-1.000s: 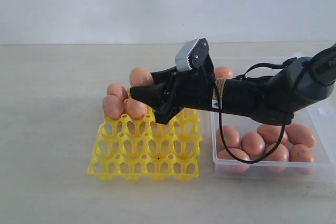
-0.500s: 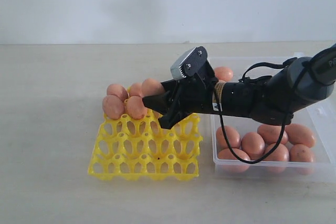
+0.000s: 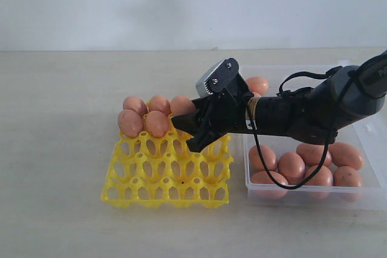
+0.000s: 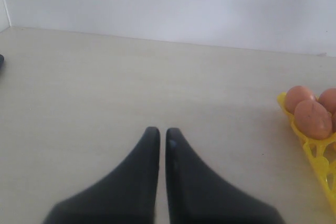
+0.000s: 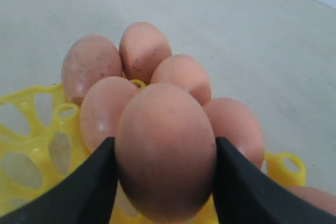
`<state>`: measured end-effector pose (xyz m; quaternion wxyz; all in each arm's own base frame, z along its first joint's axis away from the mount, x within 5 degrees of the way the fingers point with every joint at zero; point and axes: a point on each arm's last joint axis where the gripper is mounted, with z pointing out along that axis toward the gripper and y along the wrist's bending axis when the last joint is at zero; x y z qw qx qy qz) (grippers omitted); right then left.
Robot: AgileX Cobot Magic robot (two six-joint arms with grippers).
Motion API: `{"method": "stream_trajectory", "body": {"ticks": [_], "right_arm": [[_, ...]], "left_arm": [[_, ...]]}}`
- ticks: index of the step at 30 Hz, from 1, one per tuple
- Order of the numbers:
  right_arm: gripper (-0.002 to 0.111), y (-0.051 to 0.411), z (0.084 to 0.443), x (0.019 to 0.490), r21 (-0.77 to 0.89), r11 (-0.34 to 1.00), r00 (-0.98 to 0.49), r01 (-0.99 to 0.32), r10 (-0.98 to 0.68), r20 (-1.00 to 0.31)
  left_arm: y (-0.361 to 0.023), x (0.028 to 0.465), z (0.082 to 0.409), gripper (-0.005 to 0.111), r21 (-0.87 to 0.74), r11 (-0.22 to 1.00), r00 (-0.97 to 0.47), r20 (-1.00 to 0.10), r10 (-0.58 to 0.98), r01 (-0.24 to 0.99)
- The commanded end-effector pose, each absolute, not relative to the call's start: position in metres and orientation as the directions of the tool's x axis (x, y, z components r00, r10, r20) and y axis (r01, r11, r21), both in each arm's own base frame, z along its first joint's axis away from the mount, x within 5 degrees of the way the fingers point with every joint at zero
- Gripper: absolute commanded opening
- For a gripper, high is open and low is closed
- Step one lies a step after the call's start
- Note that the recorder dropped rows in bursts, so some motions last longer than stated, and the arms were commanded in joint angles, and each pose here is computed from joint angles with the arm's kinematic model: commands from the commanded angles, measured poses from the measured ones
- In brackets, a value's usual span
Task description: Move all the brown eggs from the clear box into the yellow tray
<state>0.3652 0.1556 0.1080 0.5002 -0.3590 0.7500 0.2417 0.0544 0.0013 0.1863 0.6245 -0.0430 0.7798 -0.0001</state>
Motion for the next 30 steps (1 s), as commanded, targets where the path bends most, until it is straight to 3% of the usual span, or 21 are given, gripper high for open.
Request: {"method": "stream_trajectory", "body": {"ticks": [1, 15, 24, 30], "right_arm": [[0.0, 0.152, 0.108, 0.367, -0.002, 0.634, -0.24, -0.773, -0.296, -0.924], [0.0, 0.151, 0.107, 0.367, 0.036, 0.659, -0.281, -0.752, -0.271, -0.921], [0.0, 0.16, 0.141, 0.37, 0.289, 0.603, -0.235, -0.743, 0.168, -0.957], [0.0, 0.152, 0.14, 0.38, 0.383, 0.66, -0.231, -0.647, 0.309, -0.923]], "left_arm": [[0.001, 0.054, 0.185, 0.004, -0.051, 0.996, -0.215, -0.974, -0.064, -0.069], [0.001, 0.054, 0.185, 0.004, -0.051, 0.996, -0.215, -0.974, -0.064, -0.069], [0.001, 0.054, 0.185, 0.004, -0.051, 0.996, -0.215, -0.974, -0.064, -0.069], [0.001, 0.054, 0.185, 0.004, -0.051, 0.996, -0.215, -0.974, -0.064, -0.069]]}}
